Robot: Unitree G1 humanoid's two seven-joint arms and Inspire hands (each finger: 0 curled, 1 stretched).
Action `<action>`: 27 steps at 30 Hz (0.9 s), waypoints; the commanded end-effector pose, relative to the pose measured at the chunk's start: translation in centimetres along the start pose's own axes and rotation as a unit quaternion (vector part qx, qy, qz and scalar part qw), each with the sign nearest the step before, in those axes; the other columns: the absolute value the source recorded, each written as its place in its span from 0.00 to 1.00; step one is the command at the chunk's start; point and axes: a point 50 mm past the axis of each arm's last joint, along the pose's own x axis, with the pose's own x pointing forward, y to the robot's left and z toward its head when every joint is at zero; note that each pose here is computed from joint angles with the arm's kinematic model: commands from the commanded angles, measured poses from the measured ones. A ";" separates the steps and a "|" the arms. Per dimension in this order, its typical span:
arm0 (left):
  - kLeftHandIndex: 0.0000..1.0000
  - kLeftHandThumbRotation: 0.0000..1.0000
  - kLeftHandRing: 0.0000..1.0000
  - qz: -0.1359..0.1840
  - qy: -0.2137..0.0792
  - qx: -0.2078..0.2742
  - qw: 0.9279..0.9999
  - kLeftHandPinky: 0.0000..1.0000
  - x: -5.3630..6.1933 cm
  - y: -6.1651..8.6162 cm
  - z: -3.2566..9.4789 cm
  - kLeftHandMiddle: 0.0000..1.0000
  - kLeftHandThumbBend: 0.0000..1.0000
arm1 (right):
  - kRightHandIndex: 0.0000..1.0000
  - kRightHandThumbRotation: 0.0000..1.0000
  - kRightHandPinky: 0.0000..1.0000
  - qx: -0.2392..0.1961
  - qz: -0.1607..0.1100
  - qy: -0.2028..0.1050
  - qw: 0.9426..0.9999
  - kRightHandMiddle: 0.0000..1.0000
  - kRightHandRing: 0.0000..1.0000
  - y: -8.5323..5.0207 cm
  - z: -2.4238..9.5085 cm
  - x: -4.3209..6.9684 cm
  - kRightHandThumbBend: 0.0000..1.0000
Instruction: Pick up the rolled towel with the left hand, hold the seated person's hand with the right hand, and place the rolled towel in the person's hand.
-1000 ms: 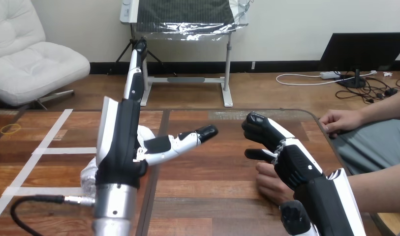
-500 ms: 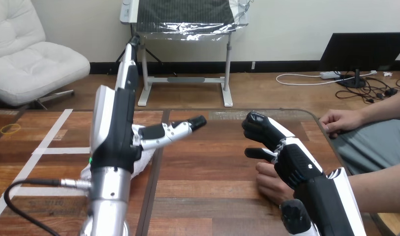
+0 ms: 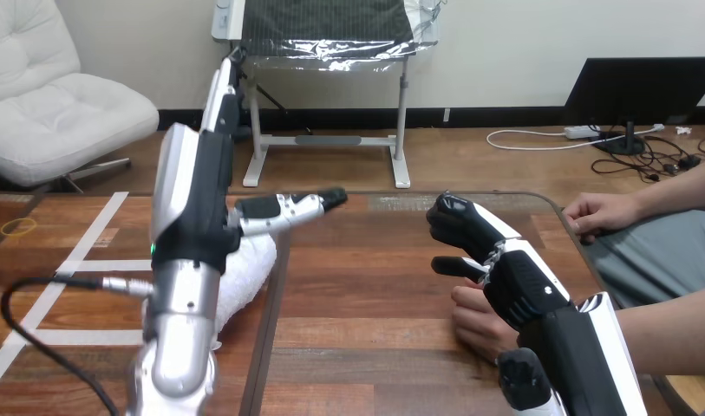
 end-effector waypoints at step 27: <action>1.00 0.15 1.00 -0.016 0.068 0.091 0.993 0.81 4.4 0.9 -0.9 1.00 0.95 | 0.85 1.00 0.76 0.000 -0.004 -0.029 1.000 0.85 0.85 -0.1 0.5 0.7 0.87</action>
